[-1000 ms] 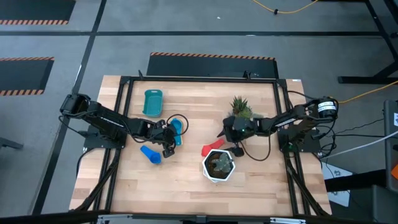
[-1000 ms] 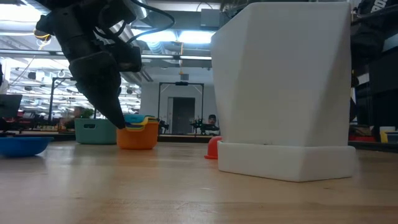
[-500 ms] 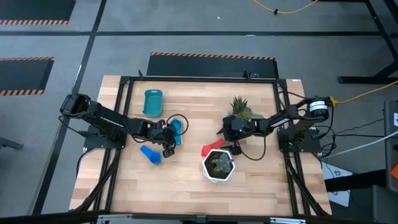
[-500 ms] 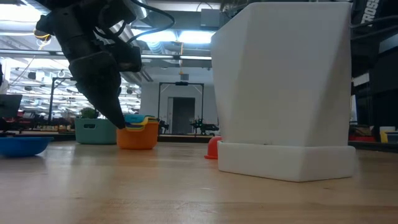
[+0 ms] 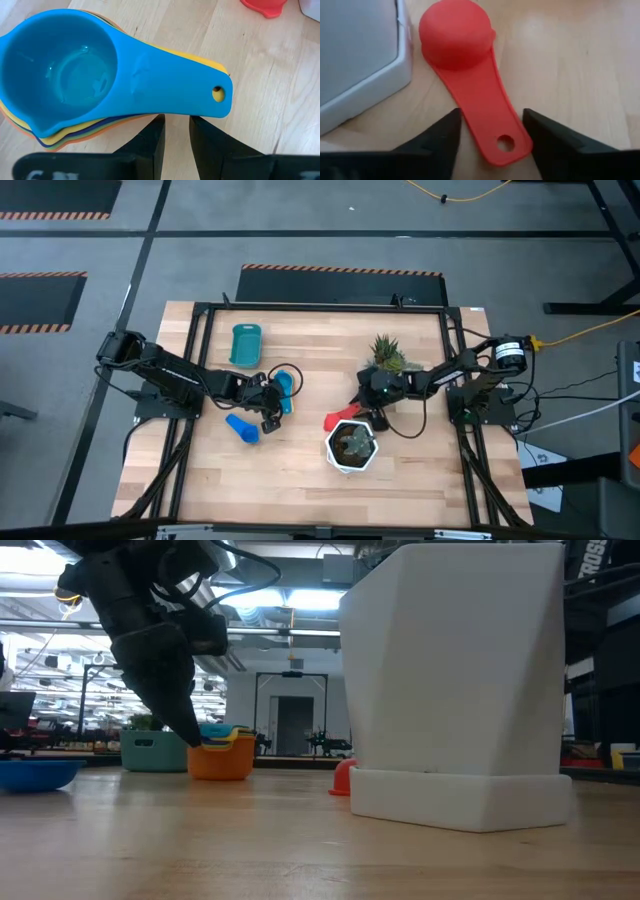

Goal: Nest measuring cups in basket
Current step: Stack the red measuring cup into the light blue measuring cup

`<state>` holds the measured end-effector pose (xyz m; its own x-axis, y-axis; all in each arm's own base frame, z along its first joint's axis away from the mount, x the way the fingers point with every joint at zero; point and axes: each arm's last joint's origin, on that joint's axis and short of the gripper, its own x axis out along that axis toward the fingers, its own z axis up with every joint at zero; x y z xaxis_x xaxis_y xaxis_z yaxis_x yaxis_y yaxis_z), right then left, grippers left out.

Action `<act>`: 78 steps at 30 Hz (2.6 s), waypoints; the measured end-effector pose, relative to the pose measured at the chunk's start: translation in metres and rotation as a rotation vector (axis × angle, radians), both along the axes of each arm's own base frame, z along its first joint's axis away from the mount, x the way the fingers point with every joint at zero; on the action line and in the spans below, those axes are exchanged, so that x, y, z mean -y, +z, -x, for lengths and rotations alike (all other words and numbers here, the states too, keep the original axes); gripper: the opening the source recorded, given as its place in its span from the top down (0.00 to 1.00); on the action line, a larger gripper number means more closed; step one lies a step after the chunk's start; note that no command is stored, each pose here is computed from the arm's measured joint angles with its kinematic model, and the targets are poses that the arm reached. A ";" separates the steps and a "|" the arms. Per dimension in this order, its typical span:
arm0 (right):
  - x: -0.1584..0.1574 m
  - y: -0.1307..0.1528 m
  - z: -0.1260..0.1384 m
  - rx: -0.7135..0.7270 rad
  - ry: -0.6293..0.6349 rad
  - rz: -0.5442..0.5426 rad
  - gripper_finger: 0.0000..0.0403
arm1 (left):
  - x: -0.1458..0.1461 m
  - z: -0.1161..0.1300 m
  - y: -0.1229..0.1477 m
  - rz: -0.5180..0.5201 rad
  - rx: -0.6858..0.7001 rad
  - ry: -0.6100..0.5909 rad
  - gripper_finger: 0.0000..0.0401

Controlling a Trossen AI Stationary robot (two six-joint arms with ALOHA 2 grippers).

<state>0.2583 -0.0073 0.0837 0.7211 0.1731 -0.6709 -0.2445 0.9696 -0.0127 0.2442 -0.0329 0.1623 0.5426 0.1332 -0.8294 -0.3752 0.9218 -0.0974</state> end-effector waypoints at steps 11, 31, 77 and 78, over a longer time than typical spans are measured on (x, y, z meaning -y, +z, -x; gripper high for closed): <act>0.000 -0.001 0.001 -0.011 -0.005 -0.021 0.66 | 0.000 0.000 0.000 0.000 0.000 0.000 0.80; 0.003 0.021 -0.006 0.152 -0.139 -0.012 0.65 | 0.000 0.000 0.000 0.000 0.000 0.000 0.80; 0.062 0.141 -0.040 0.616 -0.167 -0.530 0.65 | 0.024 -0.021 0.057 0.296 0.208 -0.386 0.80; 0.064 0.144 -0.041 0.614 -0.163 -0.564 0.65 | 0.025 -0.025 0.065 0.239 0.257 -0.411 0.80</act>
